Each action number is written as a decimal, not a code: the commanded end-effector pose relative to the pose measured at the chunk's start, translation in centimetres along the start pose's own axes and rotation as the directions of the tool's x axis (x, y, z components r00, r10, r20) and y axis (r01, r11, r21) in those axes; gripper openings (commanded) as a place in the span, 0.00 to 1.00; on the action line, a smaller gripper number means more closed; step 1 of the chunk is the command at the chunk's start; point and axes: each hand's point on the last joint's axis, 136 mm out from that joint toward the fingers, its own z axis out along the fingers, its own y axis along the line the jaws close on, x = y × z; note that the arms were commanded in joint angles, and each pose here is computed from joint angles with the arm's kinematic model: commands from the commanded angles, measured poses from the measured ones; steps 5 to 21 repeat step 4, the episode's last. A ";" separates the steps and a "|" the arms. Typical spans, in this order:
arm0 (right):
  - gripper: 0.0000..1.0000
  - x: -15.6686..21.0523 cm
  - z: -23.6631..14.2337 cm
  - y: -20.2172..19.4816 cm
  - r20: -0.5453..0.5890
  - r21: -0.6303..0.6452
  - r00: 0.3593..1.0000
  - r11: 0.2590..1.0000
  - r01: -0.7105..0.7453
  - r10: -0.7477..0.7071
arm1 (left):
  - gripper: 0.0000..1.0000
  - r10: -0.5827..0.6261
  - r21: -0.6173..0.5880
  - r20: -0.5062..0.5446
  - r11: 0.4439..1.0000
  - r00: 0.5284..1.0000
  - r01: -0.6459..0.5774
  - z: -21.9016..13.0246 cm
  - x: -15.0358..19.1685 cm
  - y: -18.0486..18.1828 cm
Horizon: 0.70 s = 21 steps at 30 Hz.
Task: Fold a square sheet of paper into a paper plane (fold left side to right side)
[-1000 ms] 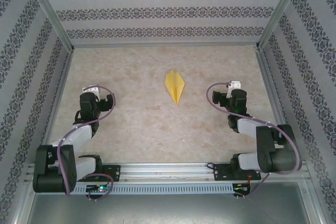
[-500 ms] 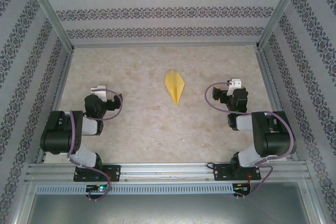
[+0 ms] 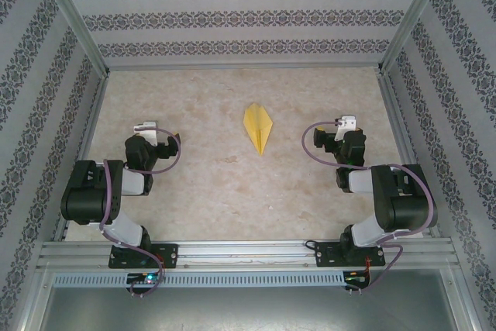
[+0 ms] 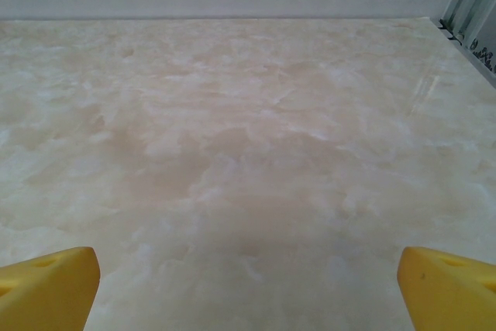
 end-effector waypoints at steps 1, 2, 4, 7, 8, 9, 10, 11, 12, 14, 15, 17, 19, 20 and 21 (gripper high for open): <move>0.98 -1.5 0.2 0.4 0.044 -0.004 0.999 1.000 0.005 -0.005 | 0.99 0.034 0.018 0.042 0.999 0.999 -0.035 0.1 -1.2 -0.5; 0.98 -1.5 0.2 0.4 0.043 -0.005 0.999 1.000 0.004 -0.003 | 0.99 0.037 0.022 0.036 0.999 0.999 -0.038 0.2 -1.2 -0.5; 0.98 -1.5 0.2 0.3 0.042 -0.004 0.999 1.000 0.002 -0.002 | 0.99 0.040 0.025 0.037 0.999 0.999 -0.041 0.2 -1.3 -0.6; 0.98 -1.5 0.2 0.3 0.042 -0.004 0.999 1.000 0.002 -0.002 | 0.99 0.040 0.025 0.037 0.999 0.999 -0.041 0.2 -1.3 -0.6; 0.98 -1.5 0.2 0.3 0.042 -0.004 0.999 1.000 0.002 -0.002 | 0.99 0.040 0.025 0.037 0.999 0.999 -0.041 0.2 -1.3 -0.6; 0.98 -1.5 0.2 0.3 0.042 -0.004 0.999 1.000 0.002 -0.002 | 0.99 0.040 0.025 0.037 0.999 0.999 -0.041 0.2 -1.3 -0.6; 0.98 -1.5 0.2 0.3 0.042 -0.004 0.999 1.000 0.002 -0.002 | 0.99 0.040 0.025 0.037 0.999 0.999 -0.041 0.2 -1.3 -0.6; 0.98 -1.5 0.2 0.3 0.042 -0.004 0.999 1.000 0.002 -0.002 | 0.99 0.040 0.025 0.037 0.999 0.999 -0.041 0.2 -1.3 -0.6; 0.98 -1.5 0.2 0.3 0.042 -0.004 0.999 1.000 0.002 -0.002 | 0.99 0.040 0.025 0.037 0.999 0.999 -0.041 0.2 -1.3 -0.6; 0.98 -1.5 0.2 0.3 0.042 -0.004 0.999 1.000 0.002 -0.002 | 0.99 0.040 0.025 0.037 0.999 0.999 -0.041 0.2 -1.3 -0.6; 0.98 -1.5 0.2 0.3 0.042 -0.004 0.999 1.000 0.002 -0.002 | 0.99 0.040 0.025 0.037 0.999 0.999 -0.041 0.2 -1.3 -0.6; 0.98 -1.5 0.2 0.3 0.042 -0.004 0.999 1.000 0.002 -0.002 | 0.99 0.040 0.025 0.037 0.999 0.999 -0.041 0.2 -1.3 -0.6; 0.98 -1.5 0.2 0.3 0.042 -0.004 0.999 1.000 0.002 -0.002 | 0.99 0.040 0.025 0.037 0.999 0.999 -0.041 0.2 -1.3 -0.6; 0.98 -1.5 0.2 0.3 0.042 -0.004 0.999 1.000 0.002 -0.002 | 0.99 0.040 0.025 0.037 0.999 0.999 -0.041 0.2 -1.3 -0.6; 0.98 -1.5 0.2 0.3 0.042 -0.004 0.999 1.000 0.002 -0.002 | 0.99 0.040 0.025 0.037 0.999 0.999 -0.041 0.2 -1.3 -0.6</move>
